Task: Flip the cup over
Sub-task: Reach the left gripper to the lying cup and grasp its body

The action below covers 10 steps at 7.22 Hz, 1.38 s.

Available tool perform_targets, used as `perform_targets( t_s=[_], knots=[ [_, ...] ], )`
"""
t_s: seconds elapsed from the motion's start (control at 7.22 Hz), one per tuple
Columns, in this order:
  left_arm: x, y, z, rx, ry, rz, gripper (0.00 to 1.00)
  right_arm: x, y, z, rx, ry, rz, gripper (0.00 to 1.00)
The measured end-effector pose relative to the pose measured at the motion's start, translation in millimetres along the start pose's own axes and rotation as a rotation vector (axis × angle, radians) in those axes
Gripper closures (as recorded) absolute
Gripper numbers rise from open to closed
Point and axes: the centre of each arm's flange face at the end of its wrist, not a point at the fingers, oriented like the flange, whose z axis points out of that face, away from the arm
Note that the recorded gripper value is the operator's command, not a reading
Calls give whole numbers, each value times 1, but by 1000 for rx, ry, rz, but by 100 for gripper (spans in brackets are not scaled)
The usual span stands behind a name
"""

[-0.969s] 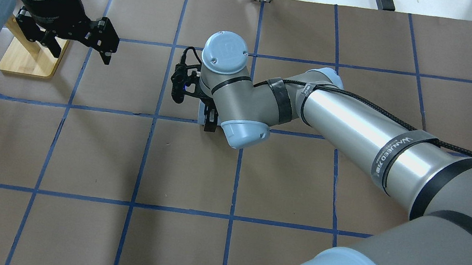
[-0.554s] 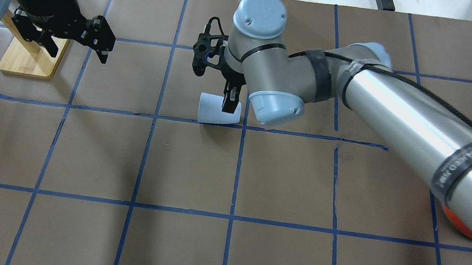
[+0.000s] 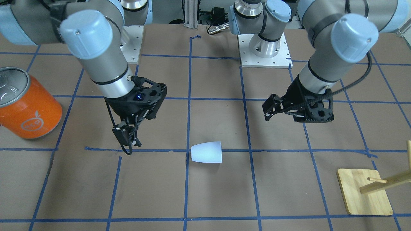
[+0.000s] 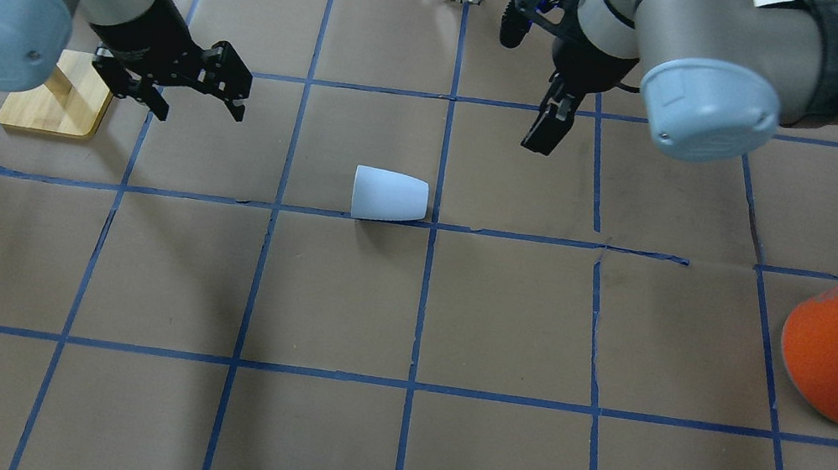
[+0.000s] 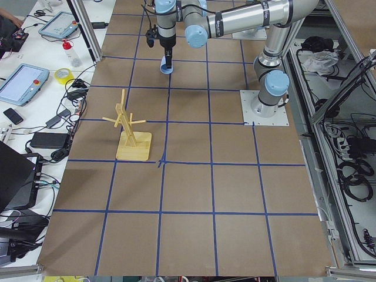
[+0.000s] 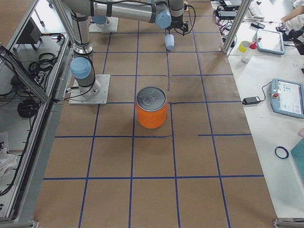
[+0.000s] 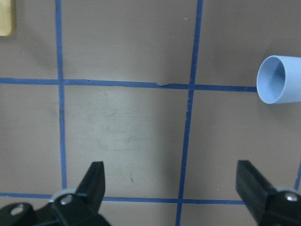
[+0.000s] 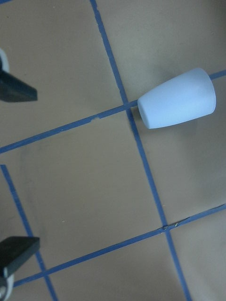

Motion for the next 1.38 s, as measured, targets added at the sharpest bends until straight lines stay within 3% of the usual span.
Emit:
perform_targets(
  t_s=[0.28,0.55,0.83,1.38],
  knots=[
    [12,-20,58,20,184,3,0,1,32,-54,4,56,123,0],
    [30,-30,97,5,272,17,0,-2,46,-75,-24,98,218,0],
    [56,-31,133,-28,306,37,0,-3,51,-81,-39,124,382,0],
    [77,-30,183,-96,312,37,0,-16,64,-107,-45,139,694,0]
  ],
)
